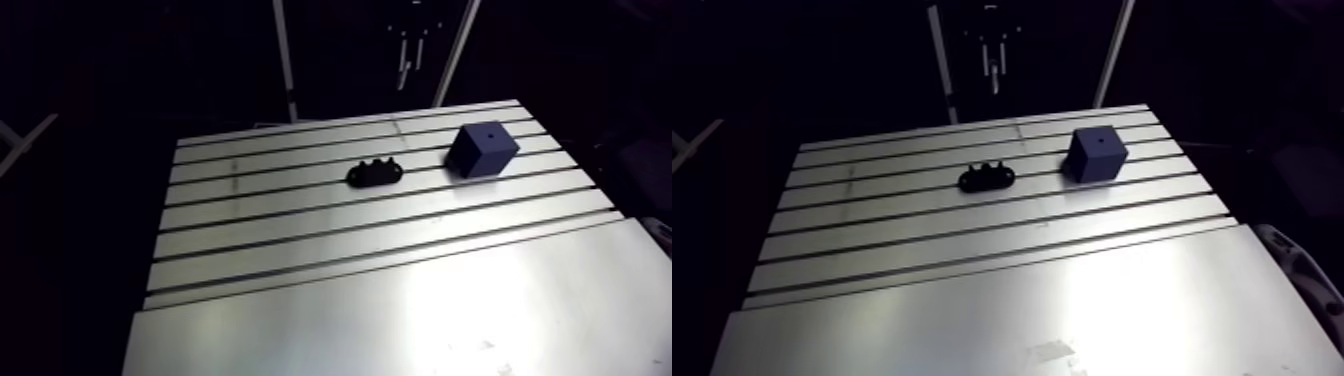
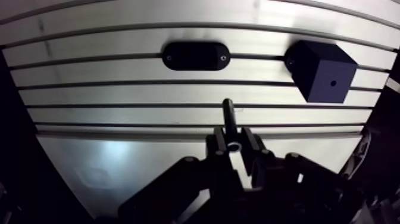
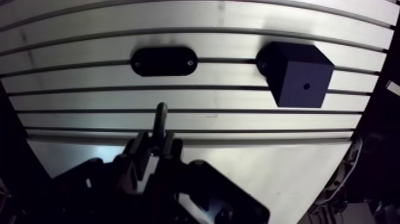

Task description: Pick up the M10 bolt and insert it into the hole until fully seated.

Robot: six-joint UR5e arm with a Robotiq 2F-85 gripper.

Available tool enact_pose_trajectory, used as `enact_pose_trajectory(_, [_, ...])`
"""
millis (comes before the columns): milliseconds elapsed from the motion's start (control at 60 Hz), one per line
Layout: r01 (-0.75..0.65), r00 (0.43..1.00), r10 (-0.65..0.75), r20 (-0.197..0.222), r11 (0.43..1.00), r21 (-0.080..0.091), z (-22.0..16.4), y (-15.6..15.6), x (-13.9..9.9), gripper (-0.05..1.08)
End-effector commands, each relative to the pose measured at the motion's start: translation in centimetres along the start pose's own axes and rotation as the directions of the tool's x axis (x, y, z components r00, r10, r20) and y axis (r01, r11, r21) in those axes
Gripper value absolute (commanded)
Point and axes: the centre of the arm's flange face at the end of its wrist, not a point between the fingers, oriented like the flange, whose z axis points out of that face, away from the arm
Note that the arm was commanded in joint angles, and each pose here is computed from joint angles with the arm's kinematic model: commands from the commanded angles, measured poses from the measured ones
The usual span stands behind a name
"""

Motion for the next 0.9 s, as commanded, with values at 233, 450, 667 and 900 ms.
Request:
enact_pose_trajectory(233, [-0.033, 0.997, 0.031, 0.066, 0.999, 0.031, -2.2, 9.3, -1.8, 1.08])
enact_pose_trajectory(450, [-0.062, 0.994, 0.057, 0.097, 0.997, 0.055, -1.1, 11.9, -1.9, 1.08])
enact_pose_trajectory(667, [-0.076, 0.99, 0.069, 0.123, 0.996, 0.054, 0.1, 13.2, -1.7, 1.08])
enact_pose_trajectory(900, [-0.088, 0.987, 0.08, 0.142, 0.995, 0.056, 1.2, 14.3, -0.8, 1.08])
